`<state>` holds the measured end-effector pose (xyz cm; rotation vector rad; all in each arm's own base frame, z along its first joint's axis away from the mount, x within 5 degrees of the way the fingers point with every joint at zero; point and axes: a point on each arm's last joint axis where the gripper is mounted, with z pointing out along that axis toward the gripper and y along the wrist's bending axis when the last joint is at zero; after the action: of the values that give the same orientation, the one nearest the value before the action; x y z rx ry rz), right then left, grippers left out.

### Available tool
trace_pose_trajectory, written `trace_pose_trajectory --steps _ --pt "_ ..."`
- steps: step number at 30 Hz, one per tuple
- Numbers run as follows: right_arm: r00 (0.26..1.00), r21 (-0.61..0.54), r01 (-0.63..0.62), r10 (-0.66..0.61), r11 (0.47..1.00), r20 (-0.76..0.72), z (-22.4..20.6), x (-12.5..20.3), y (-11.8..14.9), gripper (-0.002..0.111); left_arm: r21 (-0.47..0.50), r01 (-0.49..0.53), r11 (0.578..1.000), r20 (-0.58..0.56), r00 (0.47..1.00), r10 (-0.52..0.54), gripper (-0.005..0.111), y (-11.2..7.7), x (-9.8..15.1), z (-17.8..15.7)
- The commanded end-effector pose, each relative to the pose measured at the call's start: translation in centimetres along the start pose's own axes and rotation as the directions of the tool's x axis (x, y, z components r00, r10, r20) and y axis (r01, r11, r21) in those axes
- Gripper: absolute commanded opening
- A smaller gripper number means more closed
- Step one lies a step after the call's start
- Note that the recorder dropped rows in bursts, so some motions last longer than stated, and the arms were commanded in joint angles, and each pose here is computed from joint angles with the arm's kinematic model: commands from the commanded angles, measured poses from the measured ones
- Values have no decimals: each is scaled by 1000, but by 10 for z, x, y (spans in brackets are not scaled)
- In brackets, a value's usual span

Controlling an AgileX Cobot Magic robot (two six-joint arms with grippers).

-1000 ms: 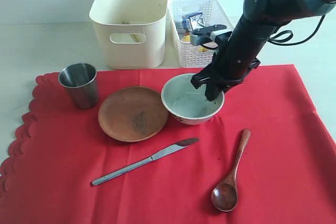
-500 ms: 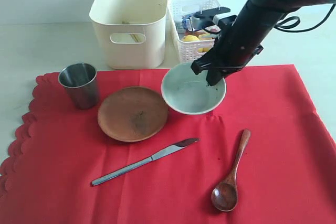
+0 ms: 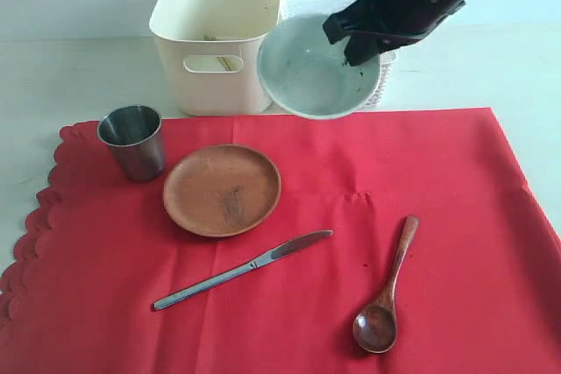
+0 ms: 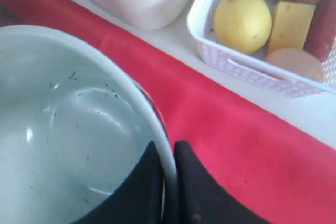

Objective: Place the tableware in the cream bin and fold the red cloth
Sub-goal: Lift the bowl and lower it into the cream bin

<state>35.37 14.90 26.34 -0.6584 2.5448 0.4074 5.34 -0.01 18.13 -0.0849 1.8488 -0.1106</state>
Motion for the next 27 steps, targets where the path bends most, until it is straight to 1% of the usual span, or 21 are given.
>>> trace_pose_trajectory --steps 1,4,7,10,15,18,21,24,27 --pt "993 -9 -36 37 999 111 -24 -20 4 0 3 7 1000 7 1000 -7 0 0 0 0" --pt "984 -27 -37 41 999 173 -36 -34 8 0 3 7 1000 7 1000 -7 0 0 0 0" --pt "972 -21 -13 18 1000 234 -47 -48 13 0 3 7 1000 7 1000 -7 0 0 0 0" --pt "954 -26 15 -6 1000 299 -57 -61 25 0 3 7 1000 7 1000 -7 0 0 0 0" --pt "922 -35 66 -48 997 383 -61 -80 46 0 3 7 1000 7 1000 -7 0 0 0 0" --pt "905 -31 95 -73 995 418 -56 -90 57 0 3 7 1000 7 1000 -7 0 0 0 0" --pt "889 5 141 -129 990 439 -49 -98 66 0 3 7 1000 7 1000 -7 0 0 0 0" --pt "876 57 154 -163 986 453 -41 -107 74 0 3 7 1000 7 1000 -7 0 0 0 0" --pt "865 136 169 -213 976 455 -29 -116 81 0 3 7 1000 7 1000 -7 0 0 0 0"
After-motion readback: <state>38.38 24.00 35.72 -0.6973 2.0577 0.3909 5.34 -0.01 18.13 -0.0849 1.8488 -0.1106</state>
